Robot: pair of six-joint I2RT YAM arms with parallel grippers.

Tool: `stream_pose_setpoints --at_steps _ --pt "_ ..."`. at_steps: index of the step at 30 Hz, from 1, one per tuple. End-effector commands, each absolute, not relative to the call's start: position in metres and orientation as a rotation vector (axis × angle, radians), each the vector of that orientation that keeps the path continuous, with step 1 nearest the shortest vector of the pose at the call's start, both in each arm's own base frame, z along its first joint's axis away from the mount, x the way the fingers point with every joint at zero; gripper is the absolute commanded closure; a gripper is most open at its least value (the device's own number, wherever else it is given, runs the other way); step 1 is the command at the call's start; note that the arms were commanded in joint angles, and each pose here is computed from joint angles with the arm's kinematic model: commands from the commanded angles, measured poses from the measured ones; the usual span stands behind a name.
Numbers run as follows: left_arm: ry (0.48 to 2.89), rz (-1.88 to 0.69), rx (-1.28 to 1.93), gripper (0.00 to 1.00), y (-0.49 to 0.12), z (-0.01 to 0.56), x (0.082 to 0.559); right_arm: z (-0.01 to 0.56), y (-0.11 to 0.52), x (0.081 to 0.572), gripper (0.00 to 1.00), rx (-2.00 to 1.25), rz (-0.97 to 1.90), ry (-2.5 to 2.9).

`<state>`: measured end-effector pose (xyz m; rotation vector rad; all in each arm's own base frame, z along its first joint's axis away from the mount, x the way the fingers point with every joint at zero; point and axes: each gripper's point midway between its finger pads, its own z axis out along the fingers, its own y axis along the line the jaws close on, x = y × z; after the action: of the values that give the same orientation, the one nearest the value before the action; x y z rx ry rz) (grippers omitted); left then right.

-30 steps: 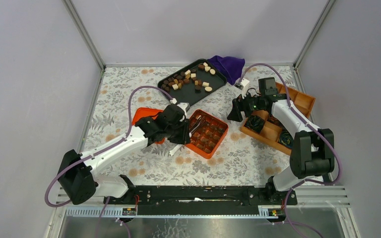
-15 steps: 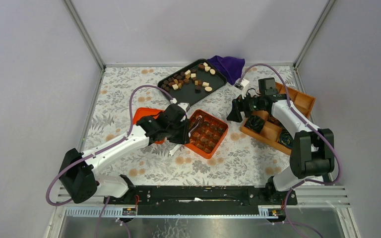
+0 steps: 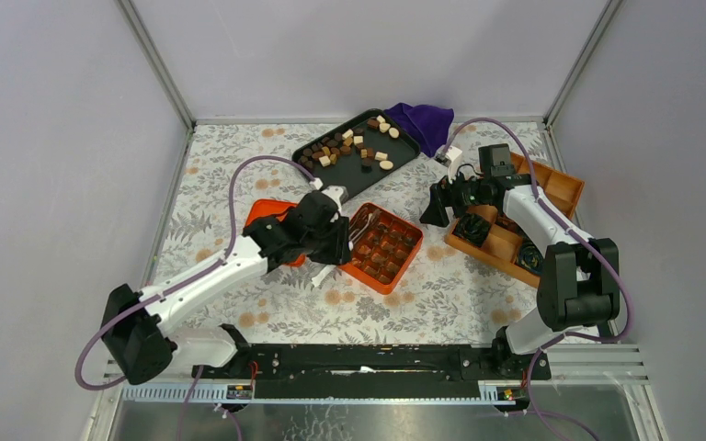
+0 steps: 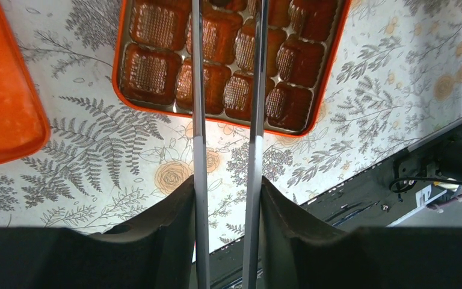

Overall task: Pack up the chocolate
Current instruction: Place the fake chocolate in the packing box, then pick up the fake chocolate from the plate.

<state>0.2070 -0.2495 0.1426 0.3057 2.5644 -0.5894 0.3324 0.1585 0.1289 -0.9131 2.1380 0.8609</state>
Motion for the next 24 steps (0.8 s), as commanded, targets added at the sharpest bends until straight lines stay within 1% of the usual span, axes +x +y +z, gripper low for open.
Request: stream_pose_setpoints --at_steps 1,6,11,16,19,24 --pt "2.305 -0.66 0.276 0.57 -0.258 0.199 0.234 0.149 0.161 0.333 0.18 -0.926 0.868 2.06" --pt "2.074 -0.722 0.28 0.58 -0.262 0.244 0.257 0.165 0.156 0.335 0.17 -0.909 0.893 2.03" --pt "1.898 -0.771 0.25 0.58 -0.253 0.267 0.277 0.174 0.144 0.34 0.18 -0.869 0.889 2.017" --pt "1.844 -0.79 0.276 0.59 -0.243 0.274 0.29 0.179 0.132 0.337 0.17 -0.83 0.874 2.005" --pt "1.844 -0.756 0.314 0.6 -0.238 0.27 0.295 0.178 0.121 0.338 0.17 -0.79 0.871 2.007" --pt "1.845 -0.754 0.328 0.61 -0.236 0.261 0.297 0.178 0.12 0.338 0.17 -0.765 0.895 1.995"
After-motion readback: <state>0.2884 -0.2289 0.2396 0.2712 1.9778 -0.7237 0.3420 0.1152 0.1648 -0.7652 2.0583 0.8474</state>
